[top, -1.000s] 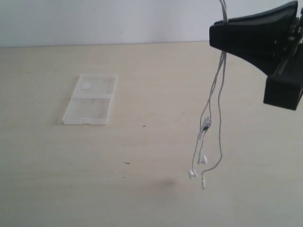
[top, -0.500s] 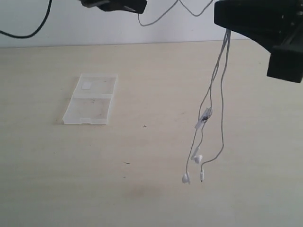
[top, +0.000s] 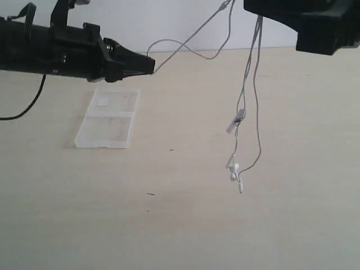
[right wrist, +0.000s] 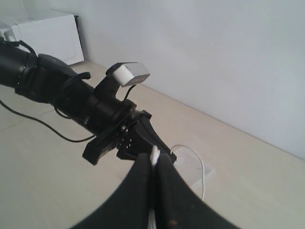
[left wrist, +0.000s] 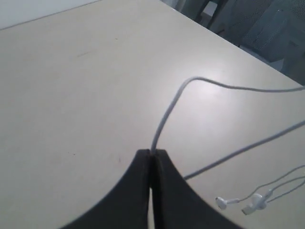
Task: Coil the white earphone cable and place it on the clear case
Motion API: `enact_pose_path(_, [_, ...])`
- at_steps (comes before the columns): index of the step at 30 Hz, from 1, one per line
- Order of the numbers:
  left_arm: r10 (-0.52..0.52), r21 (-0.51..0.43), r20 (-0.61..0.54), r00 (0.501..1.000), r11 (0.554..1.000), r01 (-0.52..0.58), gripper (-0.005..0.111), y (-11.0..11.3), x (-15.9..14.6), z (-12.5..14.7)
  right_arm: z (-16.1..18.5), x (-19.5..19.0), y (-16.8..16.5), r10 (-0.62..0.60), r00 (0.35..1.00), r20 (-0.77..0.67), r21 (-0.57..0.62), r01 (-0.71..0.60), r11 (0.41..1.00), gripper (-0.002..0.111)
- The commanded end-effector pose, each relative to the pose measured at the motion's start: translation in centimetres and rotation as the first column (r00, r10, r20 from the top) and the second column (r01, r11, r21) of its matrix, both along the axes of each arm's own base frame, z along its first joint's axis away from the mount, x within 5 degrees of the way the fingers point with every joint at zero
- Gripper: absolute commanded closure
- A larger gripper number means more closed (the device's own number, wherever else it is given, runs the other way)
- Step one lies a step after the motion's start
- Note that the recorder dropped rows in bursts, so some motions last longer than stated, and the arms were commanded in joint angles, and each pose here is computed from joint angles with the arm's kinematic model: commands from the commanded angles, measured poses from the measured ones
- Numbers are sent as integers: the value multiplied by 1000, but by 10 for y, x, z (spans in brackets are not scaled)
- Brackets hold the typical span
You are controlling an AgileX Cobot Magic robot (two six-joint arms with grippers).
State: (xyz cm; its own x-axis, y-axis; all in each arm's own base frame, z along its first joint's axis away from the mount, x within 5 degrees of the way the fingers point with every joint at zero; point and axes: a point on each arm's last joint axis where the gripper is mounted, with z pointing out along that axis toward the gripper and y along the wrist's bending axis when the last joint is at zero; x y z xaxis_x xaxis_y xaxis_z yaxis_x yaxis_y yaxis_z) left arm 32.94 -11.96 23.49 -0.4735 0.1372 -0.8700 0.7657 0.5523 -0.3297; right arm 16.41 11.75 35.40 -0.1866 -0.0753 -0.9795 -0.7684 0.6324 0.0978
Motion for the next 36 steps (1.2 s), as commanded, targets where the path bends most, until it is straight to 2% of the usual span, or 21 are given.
enact_pose_path(1, [38, -32, -4, 999, 999, -38, 107, 4, -9, -19, 7, 2, 3, 18, 1000, -13, 26, -17, 1000, 108])
enact_pose_path(7, [-56, -53, -55, 997, 997, 53, 107, 0, -19, -49, 13, 3, 3, 14, 1000, -14, 46, -13, 999, 108])
enact_pose_path(15, [-181, -152, -49, 982, 973, 172, 107, -8, -24, -59, 14, 7, 1, -30, 999, -12, 51, 31, 998, 108])
enact_pose_path(25, [-234, -151, -78, 969, 963, 221, 107, -10, -24, -86, 14, 14, -4, -119, 993, -2, 57, 119, 991, 108])
enact_pose_path(31, [-270, -153, -74, 960, 954, 256, 107, -16, -26, -98, 6, 23, 0, -126, 991, -36, 38, 127, 991, 108])
enact_pose_path(34, [-259, -109, -86, 962, 962, 249, 98, -20, -26, -102, 3, 26, 1, -128, 991, -41, 29, 129, 991, 108])
enact_pose_path(36, [-254, -98, -89, 963, 964, 245, 84, -21, -26, -103, 3, 26, 1, -128, 991, -41, 29, 129, 991, 108])
